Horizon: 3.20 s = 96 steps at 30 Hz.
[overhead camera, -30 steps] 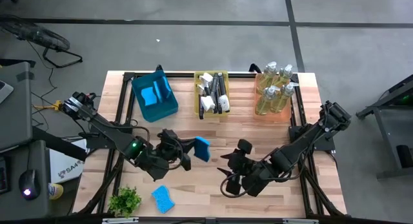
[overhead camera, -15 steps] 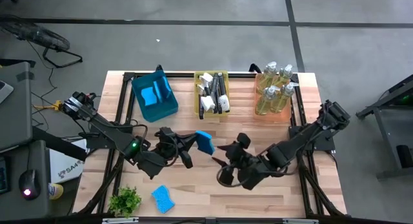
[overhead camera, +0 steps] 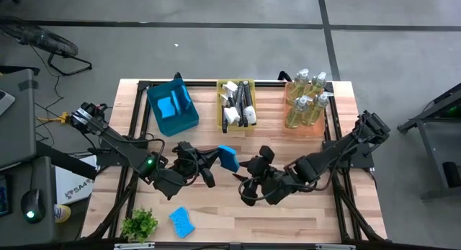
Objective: Pick & Place Kitchen Sink Supplies
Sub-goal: Put the blue dishwashing sponge into the blue bin
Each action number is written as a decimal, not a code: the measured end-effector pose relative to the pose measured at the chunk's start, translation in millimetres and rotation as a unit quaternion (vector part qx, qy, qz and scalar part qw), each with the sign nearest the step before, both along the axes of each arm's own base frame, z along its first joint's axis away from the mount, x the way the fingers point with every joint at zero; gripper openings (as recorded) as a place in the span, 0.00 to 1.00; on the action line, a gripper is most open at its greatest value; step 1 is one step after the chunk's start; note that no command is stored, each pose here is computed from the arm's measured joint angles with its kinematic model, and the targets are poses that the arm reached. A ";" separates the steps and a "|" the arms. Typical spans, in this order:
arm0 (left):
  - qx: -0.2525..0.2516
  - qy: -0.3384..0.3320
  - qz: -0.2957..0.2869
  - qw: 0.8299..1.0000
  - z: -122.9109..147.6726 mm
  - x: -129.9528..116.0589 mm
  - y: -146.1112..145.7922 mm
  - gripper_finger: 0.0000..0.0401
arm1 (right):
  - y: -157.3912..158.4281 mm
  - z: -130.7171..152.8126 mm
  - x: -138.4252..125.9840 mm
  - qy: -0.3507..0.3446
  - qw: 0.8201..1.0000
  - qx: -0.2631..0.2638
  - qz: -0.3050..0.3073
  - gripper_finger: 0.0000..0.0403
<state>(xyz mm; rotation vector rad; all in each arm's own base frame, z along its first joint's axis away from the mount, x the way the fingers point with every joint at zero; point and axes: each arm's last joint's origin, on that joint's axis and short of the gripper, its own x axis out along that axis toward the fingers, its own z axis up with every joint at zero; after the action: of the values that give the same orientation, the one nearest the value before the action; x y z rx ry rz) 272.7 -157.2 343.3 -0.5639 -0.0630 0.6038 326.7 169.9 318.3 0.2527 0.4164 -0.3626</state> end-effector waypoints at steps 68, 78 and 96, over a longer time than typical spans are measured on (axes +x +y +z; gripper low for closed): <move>0.188 0.134 -0.163 0.959 1.6 -2.1 -3.4 0.36 | -39.2 -25.2 -0.6 0.212 0.967 0.109 0.088 0.00; 0.203 0.146 -0.097 0.963 19.3 -34.6 5.9 0.36 | -50.4 -20.3 9.2 0.178 0.974 0.122 0.075 0.00; 0.153 0.267 -0.067 0.949 11.5 -106.5 57.6 0.36 | -124.0 -6.3 50.8 0.060 0.978 0.164 0.111 0.00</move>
<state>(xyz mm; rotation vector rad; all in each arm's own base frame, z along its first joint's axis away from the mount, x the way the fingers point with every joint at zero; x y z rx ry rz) 166.2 -99.6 354.7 -0.0892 0.3852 0.5839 377.5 45.9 312.0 0.5033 0.6194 -0.0864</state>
